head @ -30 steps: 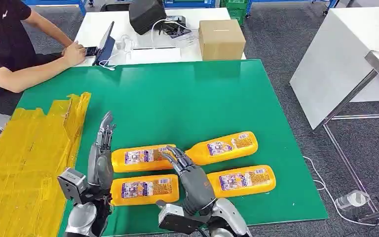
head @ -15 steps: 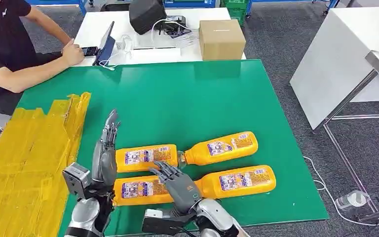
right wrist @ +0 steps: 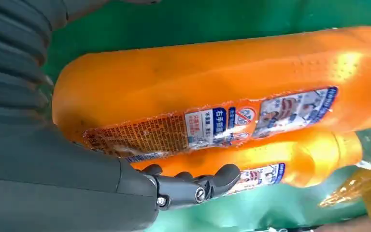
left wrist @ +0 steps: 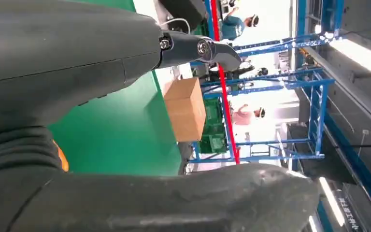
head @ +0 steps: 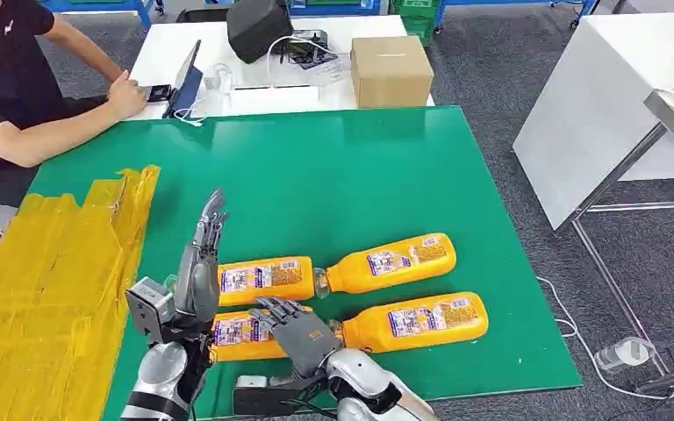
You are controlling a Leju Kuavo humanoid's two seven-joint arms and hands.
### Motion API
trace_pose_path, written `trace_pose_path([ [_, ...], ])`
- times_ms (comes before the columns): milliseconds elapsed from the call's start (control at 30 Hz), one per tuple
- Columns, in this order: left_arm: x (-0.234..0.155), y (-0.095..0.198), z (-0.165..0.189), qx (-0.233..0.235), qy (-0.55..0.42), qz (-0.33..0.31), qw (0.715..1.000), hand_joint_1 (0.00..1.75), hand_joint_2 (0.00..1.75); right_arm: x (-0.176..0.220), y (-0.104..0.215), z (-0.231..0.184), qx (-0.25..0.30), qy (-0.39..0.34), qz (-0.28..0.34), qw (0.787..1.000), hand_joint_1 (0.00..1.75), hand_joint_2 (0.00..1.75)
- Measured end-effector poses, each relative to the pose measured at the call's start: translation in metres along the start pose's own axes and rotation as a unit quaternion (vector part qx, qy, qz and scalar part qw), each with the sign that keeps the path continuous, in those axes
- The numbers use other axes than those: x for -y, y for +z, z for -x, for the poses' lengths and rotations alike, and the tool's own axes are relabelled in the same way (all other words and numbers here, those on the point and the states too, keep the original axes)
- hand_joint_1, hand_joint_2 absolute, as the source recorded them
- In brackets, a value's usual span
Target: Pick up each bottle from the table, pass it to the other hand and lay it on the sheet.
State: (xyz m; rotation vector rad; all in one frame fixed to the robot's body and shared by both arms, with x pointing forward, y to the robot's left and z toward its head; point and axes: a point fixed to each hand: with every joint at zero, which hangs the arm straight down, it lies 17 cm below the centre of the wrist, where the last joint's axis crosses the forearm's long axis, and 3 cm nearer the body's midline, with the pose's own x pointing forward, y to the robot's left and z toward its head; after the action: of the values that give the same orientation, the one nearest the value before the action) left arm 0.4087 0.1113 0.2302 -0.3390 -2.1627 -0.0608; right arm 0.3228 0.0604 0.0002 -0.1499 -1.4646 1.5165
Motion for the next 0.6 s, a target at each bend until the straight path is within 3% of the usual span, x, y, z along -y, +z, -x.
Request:
trace_pose_path([
  [33, 0.002, 0.0, 0.001, -0.002, 0.002, 0.002, 1.0, 0.0, 0.0, -0.001, -0.002, 0.003, -0.007, 0.012, -0.005, 1.0, 1.75, 1.75],
  [167, 0.008, -0.005, 0.002, -0.004, 0.012, 0.01, 1.0, 0.0, 0.0, -0.02, -0.011, 0.017, -0.019, 0.039, -0.062, 0.997, 1.75, 1.75],
  [400, 0.014, -0.013, 0.005, -0.004, 0.023, 0.016, 1.0, 0.0, 0.0, -0.033, -0.018, 0.025, -0.015, 0.059, -0.108, 0.992, 1.75, 1.75],
  [600, 0.002, -0.017, -0.003, 0.016, 0.025, -0.025, 0.999, 0.0, 0.0, -0.038, -0.018, 0.03, -0.016, 0.079, -0.139, 0.987, 1.75, 1.75],
])
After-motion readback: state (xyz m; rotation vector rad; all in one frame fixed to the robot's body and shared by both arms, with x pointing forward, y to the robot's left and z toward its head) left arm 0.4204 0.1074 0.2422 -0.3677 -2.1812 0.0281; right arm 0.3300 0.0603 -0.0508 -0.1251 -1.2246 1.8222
